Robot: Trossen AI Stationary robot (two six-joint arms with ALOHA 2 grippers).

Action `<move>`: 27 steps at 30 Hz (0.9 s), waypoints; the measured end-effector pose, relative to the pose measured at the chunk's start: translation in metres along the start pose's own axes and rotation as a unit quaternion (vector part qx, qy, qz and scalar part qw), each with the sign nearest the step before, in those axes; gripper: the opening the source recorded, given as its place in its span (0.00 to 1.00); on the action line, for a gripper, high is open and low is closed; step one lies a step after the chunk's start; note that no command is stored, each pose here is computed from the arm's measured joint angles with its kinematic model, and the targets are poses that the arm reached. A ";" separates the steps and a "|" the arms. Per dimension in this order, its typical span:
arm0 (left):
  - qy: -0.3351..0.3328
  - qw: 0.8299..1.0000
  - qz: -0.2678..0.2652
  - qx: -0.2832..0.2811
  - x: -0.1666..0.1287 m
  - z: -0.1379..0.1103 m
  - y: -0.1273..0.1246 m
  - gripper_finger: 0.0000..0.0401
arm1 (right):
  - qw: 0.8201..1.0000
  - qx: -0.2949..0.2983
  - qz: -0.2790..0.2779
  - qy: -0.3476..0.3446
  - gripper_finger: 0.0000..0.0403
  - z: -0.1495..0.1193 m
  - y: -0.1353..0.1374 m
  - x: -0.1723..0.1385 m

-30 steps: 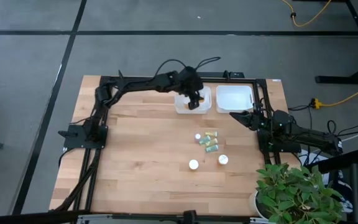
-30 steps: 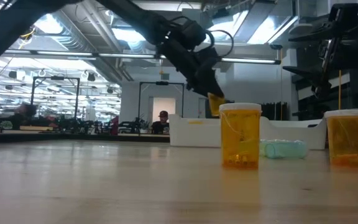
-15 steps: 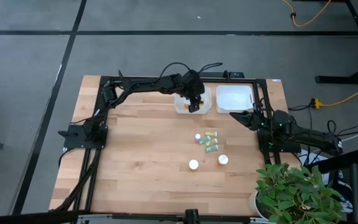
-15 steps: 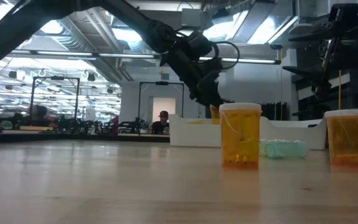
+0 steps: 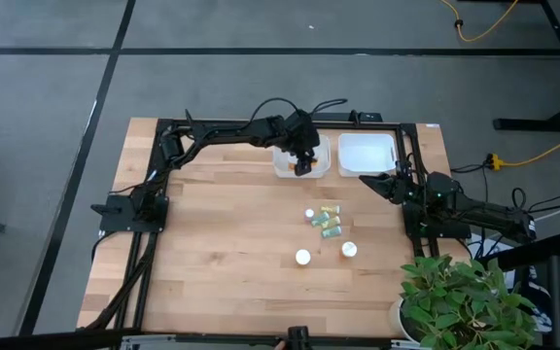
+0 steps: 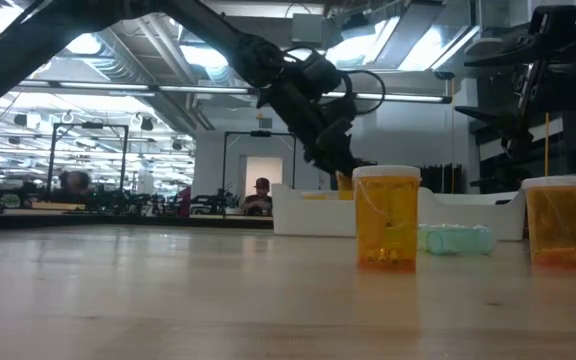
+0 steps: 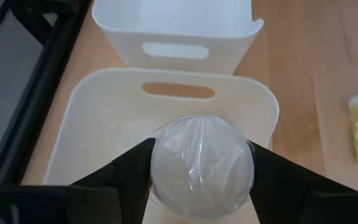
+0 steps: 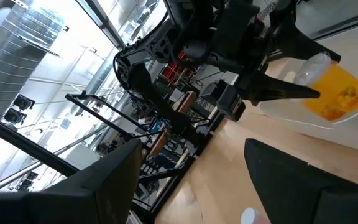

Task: Pick and place medicine bottles into bin by pill shape (circle, oval)
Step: Put the orange capsule bottle into the left white bin

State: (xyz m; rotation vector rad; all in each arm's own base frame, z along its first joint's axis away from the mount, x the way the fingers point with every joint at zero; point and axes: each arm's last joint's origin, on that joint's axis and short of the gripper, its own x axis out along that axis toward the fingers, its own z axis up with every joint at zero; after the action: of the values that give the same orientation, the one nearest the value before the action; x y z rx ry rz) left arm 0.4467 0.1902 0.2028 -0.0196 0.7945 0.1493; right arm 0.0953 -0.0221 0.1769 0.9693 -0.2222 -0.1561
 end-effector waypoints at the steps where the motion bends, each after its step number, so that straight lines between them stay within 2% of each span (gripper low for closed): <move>1: 0.003 1.000 -0.001 -0.001 0.000 -0.001 0.000 0.56 | 1.000 0.000 0.000 0.000 0.71 0.000 0.000 0.000; 12: 0.005 1.000 0.000 -0.005 0.000 -0.001 0.000 0.56 | 1.000 -0.001 0.001 0.001 0.71 0.000 0.000 0.000; 20: 0.014 0.997 0.070 0.021 0.000 0.001 -0.002 0.55 | 1.000 -0.001 0.000 0.001 0.71 0.000 0.000 0.000; 27: 0.014 0.997 0.066 0.023 0.001 0.003 -0.009 0.56 | 1.000 -0.001 0.000 0.001 0.71 0.000 0.000 0.000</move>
State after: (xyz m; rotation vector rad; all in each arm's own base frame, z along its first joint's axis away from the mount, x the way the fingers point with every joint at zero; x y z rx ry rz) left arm 0.4508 0.1816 0.2032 0.0752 0.8274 0.2562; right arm 0.0953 -0.0220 0.1769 0.9678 -0.2207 -0.1546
